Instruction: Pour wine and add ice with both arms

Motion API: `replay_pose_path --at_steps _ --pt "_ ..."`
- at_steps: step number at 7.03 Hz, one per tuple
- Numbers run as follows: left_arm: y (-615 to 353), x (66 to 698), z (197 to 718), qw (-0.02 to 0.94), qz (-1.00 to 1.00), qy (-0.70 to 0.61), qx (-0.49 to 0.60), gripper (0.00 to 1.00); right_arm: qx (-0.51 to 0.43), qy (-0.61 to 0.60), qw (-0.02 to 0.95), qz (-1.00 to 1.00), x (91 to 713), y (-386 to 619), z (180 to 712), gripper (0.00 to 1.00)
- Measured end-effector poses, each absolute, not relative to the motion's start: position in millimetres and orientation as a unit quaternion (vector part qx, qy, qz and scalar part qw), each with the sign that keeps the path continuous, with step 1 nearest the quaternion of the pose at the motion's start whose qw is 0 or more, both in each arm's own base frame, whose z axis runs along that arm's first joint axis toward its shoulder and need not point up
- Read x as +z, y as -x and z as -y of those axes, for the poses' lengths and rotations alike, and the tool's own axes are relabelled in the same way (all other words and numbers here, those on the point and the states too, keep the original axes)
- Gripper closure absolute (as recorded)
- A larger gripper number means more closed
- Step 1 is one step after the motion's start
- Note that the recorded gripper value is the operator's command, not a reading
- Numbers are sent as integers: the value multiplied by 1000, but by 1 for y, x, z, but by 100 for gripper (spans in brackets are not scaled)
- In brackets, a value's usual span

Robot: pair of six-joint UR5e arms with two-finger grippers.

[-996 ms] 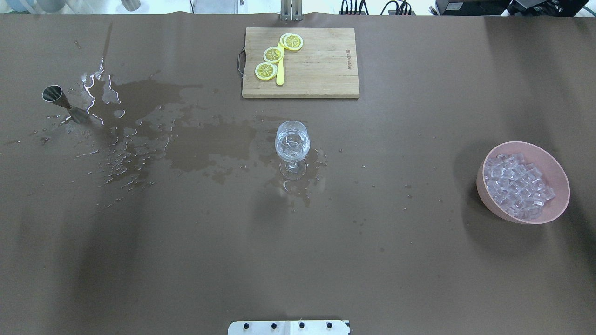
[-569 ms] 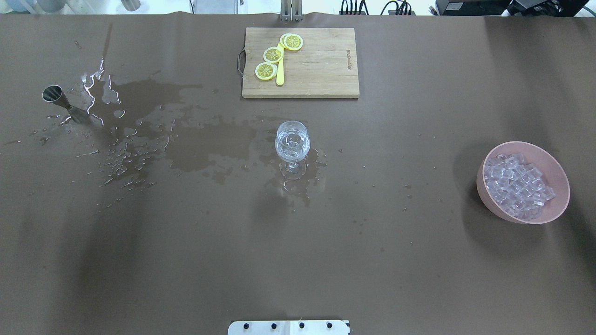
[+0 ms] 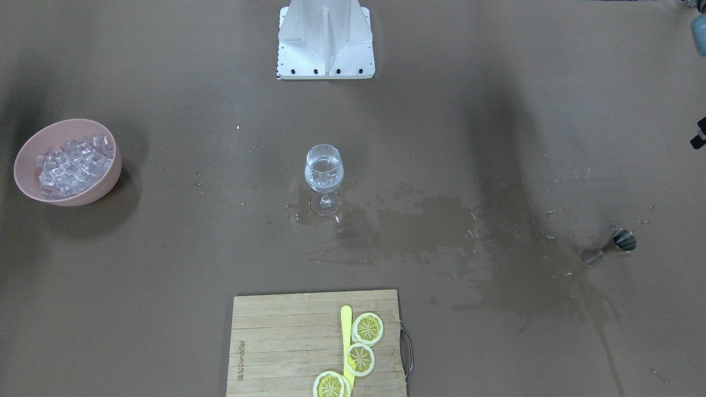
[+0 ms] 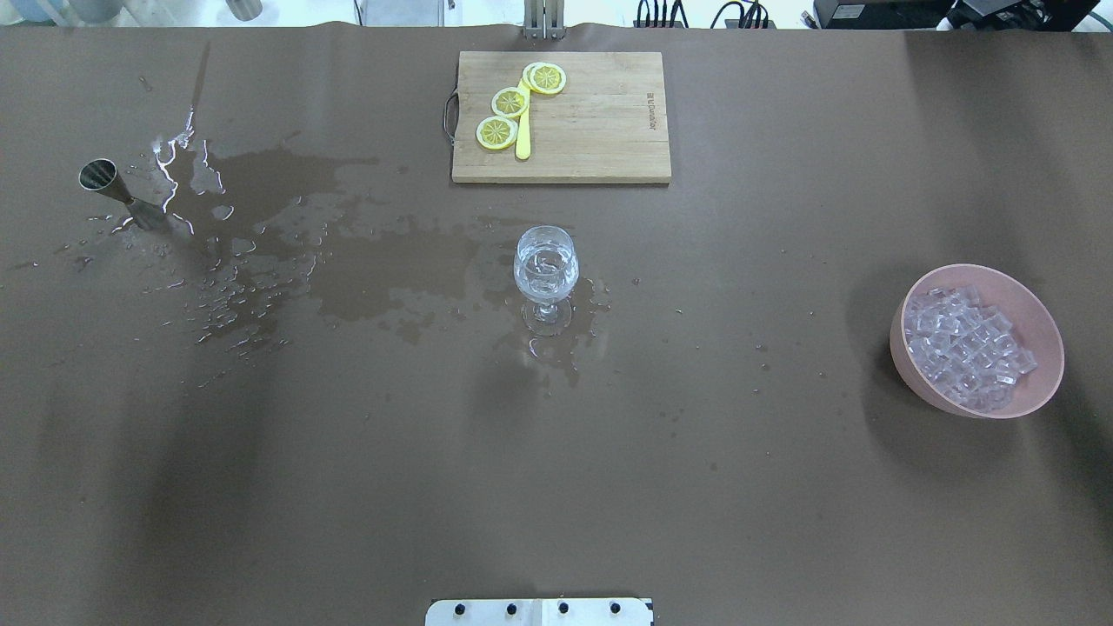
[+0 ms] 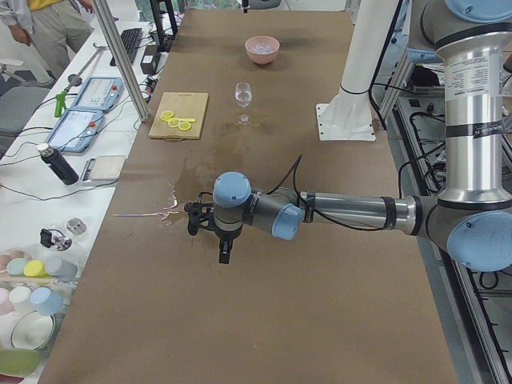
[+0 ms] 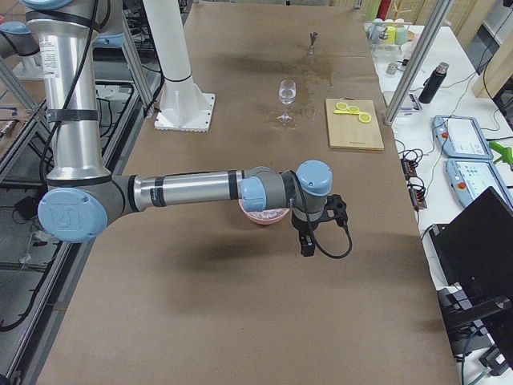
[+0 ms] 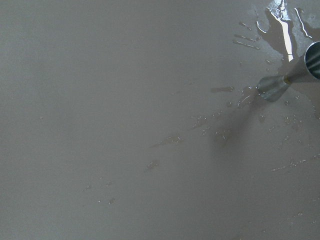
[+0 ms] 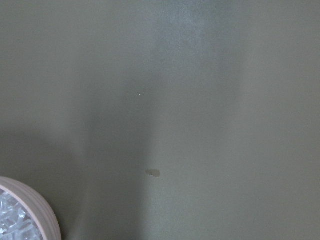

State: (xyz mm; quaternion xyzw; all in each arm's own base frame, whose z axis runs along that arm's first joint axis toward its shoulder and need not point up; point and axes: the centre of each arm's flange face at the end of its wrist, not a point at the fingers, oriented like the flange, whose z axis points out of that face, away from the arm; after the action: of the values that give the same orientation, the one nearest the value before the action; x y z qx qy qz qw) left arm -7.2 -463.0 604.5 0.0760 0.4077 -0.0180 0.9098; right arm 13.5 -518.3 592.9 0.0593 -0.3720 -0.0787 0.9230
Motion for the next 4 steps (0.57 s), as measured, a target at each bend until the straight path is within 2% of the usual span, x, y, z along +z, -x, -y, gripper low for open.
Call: replay_pose_path --at_steps 4 --pt "7 603 463 911 -406 -78 -17 1 -81 -72 925 365 581 -15 522 0"
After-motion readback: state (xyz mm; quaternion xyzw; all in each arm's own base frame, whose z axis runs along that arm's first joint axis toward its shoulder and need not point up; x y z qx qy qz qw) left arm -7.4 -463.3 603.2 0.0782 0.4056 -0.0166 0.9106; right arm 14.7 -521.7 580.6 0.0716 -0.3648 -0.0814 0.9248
